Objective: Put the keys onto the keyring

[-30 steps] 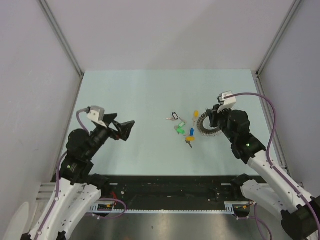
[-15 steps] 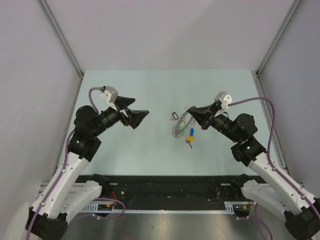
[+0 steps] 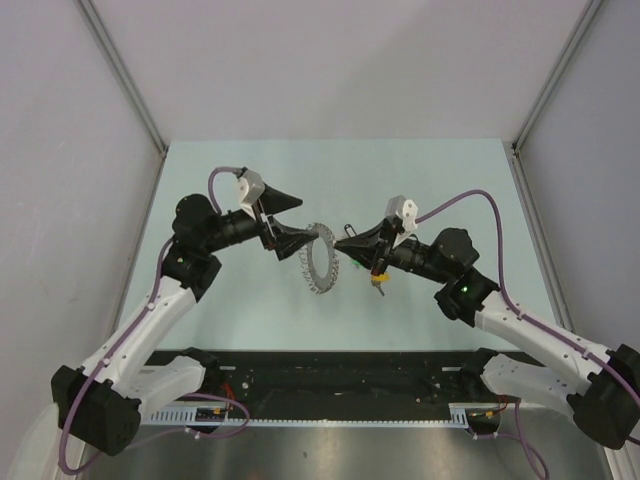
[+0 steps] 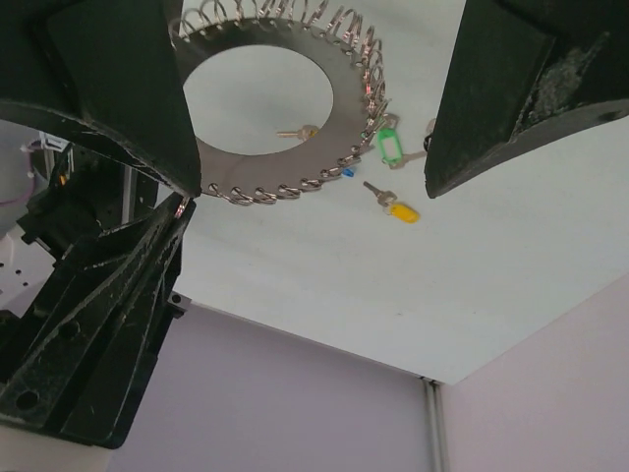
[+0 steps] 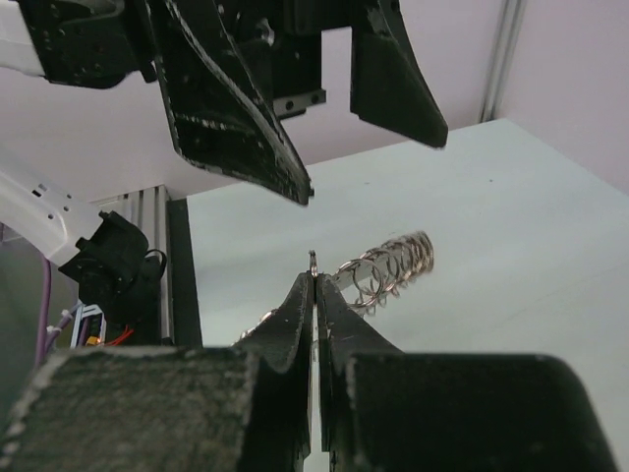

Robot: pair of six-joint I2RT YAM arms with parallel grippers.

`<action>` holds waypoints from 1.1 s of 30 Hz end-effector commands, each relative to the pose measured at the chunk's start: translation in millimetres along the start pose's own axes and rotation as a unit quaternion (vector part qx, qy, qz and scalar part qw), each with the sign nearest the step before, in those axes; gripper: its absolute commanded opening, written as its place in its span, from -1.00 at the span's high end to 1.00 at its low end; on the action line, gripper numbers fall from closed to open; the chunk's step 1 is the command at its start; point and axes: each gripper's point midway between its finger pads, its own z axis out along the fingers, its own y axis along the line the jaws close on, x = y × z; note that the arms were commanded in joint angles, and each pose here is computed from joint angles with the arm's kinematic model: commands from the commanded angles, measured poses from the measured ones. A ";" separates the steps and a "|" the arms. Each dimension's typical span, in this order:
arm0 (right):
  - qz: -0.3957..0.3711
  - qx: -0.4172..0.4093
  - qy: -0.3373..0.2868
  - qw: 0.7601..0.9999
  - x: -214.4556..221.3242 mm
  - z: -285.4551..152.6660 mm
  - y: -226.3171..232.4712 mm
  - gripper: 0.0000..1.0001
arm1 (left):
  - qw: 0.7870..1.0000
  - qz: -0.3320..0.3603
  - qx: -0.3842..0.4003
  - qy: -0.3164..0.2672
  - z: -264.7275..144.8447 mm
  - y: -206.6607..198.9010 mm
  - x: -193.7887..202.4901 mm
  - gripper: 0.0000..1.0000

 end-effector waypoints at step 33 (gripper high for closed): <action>-0.024 -0.035 -0.096 0.994 -49.3 11.8 28.4 1.00 | 0.988 0.042 0.148 -0.031 -9.9 -59.0 11.0 -0.54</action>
